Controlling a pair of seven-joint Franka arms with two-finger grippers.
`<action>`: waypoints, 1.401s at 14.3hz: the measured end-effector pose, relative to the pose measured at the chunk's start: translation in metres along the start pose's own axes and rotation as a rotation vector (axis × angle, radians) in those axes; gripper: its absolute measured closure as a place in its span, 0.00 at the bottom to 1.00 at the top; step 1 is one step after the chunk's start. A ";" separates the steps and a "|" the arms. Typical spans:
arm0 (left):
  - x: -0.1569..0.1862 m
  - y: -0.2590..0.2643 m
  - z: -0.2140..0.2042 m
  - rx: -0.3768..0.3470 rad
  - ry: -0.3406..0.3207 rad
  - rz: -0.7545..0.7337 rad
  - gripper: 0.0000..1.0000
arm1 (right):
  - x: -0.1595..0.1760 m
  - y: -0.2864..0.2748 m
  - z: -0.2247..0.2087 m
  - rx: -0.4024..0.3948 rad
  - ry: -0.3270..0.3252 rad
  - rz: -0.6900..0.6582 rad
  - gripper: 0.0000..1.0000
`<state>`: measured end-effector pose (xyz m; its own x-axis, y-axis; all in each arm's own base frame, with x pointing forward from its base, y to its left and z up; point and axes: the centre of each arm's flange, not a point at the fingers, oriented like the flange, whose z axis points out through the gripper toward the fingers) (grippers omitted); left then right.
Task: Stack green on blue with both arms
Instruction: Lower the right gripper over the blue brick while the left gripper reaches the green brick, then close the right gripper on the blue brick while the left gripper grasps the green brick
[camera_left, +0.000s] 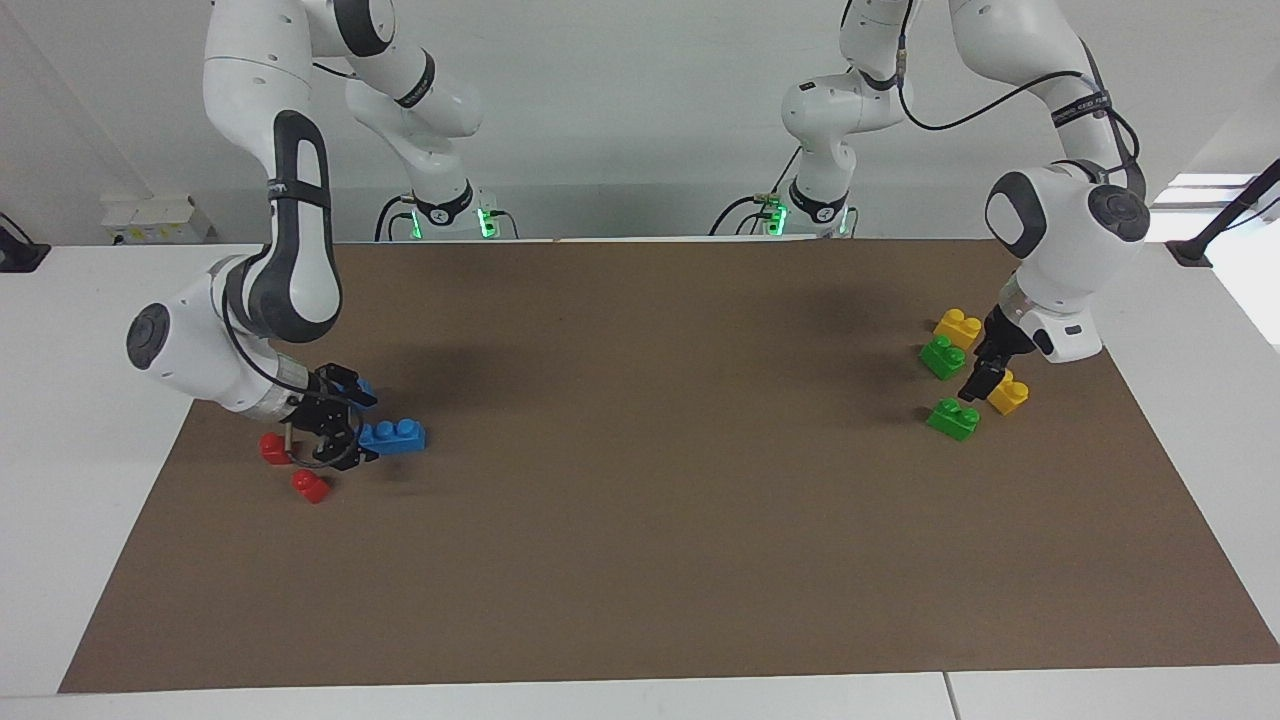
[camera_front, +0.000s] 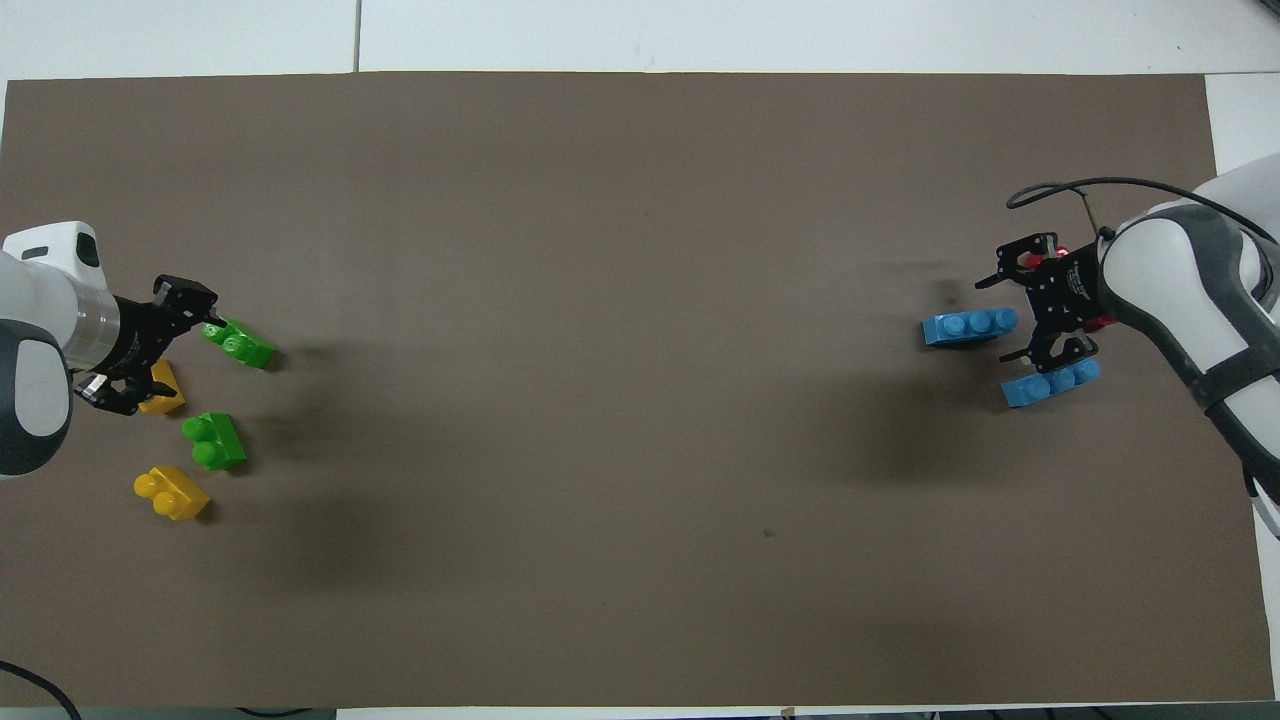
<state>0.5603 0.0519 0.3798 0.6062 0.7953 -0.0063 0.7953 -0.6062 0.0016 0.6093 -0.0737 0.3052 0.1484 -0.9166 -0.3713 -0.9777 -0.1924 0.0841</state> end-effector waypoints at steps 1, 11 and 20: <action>-0.001 -0.001 0.005 -0.003 0.002 -0.008 0.00 | 0.001 0.001 0.003 0.002 0.003 0.000 0.00; 0.009 0.003 0.036 -0.024 0.018 -0.041 0.00 | 0.024 0.012 0.011 0.034 -0.003 0.021 0.20; 0.020 0.006 0.062 -0.050 0.038 -0.062 0.00 | 0.014 0.007 0.010 0.050 -0.020 -0.019 0.66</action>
<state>0.5771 0.0634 0.3182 0.5547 0.8316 0.0295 0.8299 -0.5554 0.0521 0.6032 -0.0839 0.2913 0.1642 -0.9057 -0.3908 -0.9811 -0.1911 0.0306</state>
